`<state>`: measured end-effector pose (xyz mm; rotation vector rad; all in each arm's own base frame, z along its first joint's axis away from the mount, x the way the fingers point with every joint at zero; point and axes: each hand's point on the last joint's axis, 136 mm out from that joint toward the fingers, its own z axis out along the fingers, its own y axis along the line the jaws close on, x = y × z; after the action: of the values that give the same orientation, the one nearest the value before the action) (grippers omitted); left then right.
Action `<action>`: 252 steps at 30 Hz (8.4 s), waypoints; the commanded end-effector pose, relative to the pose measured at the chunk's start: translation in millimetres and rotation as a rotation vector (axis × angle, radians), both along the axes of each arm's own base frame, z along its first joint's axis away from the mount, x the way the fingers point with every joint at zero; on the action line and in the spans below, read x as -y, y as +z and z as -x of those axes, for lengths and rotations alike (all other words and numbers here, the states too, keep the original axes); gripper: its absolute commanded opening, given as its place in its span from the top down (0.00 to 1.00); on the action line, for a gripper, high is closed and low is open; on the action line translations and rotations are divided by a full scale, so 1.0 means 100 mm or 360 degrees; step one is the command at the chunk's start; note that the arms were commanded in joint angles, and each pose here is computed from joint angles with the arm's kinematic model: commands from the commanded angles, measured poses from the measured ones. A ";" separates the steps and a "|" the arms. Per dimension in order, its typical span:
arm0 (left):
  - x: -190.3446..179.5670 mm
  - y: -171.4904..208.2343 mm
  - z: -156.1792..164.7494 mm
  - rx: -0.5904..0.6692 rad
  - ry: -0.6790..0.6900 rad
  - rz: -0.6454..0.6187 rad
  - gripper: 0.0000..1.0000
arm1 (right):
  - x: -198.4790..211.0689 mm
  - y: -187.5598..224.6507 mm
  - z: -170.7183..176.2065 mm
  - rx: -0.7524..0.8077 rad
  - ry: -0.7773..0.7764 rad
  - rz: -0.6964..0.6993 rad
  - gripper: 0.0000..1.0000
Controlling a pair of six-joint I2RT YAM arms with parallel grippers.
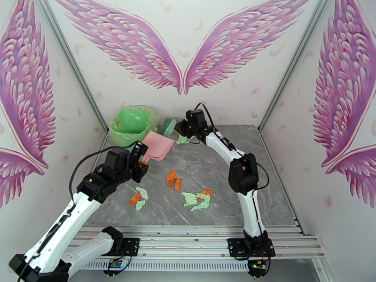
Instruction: Sweep away the paper scraps from the table
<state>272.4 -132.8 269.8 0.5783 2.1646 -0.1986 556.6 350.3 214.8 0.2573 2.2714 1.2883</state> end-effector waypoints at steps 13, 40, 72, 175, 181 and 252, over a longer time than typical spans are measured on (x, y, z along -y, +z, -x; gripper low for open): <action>0.01 -0.02 0.10 -0.0039 -0.0040 0.0031 1.00 | -0.40 -0.85 0.00 -0.0319 -0.0022 -0.0044 1.00; 0.04 -0.11 0.08 -0.0084 -0.0038 0.0024 1.00 | 1.18 -1.17 1.37 -0.0449 0.0034 0.0266 1.00; 0.02 -0.15 0.09 -0.0091 -0.0042 -0.0021 1.00 | 0.90 -0.77 -0.51 -0.0304 -0.0432 -0.0074 1.00; 0.00 0.05 0.13 -0.0072 -0.0027 0.0050 1.00 | 0.69 0.23 2.81 -0.0135 0.0473 -0.0078 1.00; -0.23 0.11 0.10 -0.0073 0.0099 0.0080 1.00 | 0.07 0.14 2.97 -0.0145 0.0676 -0.0136 1.00; -0.31 -0.10 0.14 -0.0126 0.0068 0.0084 1.00 | 1.19 -0.12 3.57 -0.0145 0.0913 0.0584 1.00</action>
<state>257.8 -100.6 261.2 0.5053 2.2472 -0.2407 243.3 242.6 218.3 -0.4261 2.6192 1.0816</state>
